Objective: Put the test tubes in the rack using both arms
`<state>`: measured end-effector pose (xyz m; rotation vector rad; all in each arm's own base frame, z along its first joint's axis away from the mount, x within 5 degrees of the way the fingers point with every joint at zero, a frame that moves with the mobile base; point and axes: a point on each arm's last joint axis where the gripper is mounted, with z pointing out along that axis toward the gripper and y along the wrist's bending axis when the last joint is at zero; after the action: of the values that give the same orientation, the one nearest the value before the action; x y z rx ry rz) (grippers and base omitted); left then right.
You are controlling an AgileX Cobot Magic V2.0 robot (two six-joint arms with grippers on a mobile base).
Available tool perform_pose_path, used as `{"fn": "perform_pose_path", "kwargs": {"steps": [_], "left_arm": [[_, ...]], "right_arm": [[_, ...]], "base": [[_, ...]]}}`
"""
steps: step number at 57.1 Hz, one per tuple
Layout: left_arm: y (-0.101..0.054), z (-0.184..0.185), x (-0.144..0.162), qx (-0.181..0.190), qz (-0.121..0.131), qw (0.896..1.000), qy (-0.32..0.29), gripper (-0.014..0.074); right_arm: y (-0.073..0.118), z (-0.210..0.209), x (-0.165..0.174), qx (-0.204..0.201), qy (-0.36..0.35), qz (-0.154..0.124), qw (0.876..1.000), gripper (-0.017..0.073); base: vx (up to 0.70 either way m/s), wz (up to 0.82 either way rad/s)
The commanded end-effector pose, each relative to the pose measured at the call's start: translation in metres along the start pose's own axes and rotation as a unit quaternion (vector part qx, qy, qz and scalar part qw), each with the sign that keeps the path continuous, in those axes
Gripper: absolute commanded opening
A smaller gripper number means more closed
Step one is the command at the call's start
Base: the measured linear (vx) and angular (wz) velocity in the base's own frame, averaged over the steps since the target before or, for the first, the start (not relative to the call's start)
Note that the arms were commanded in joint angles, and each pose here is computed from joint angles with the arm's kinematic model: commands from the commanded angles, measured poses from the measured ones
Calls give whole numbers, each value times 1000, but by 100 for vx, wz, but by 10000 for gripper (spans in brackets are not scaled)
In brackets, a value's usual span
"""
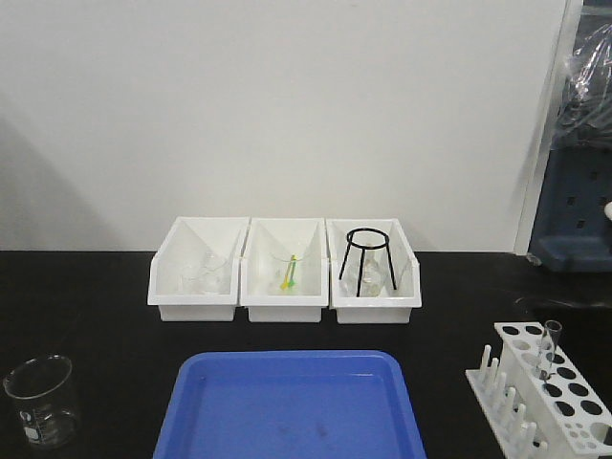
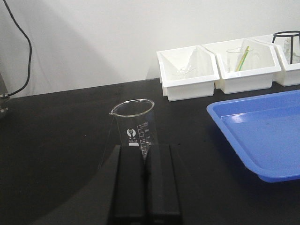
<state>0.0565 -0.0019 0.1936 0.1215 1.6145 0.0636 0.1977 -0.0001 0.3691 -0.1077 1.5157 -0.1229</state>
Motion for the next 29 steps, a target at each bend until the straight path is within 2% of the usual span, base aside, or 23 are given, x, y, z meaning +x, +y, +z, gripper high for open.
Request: {"fn": "perform_pose_path", "kwargs": {"steps": [1,29], "left_arm": [[2,-3,-16,-4,-11,998,-56,-5],[2,-3,-16,-4,-11,998,-56,-4]], "right_arm": [[-4,-3,-19,14,-59,-8,998,522],[-4,-4,-19,14,-60,-8,998,522]], "base": [[0,0],[0,0]]}}
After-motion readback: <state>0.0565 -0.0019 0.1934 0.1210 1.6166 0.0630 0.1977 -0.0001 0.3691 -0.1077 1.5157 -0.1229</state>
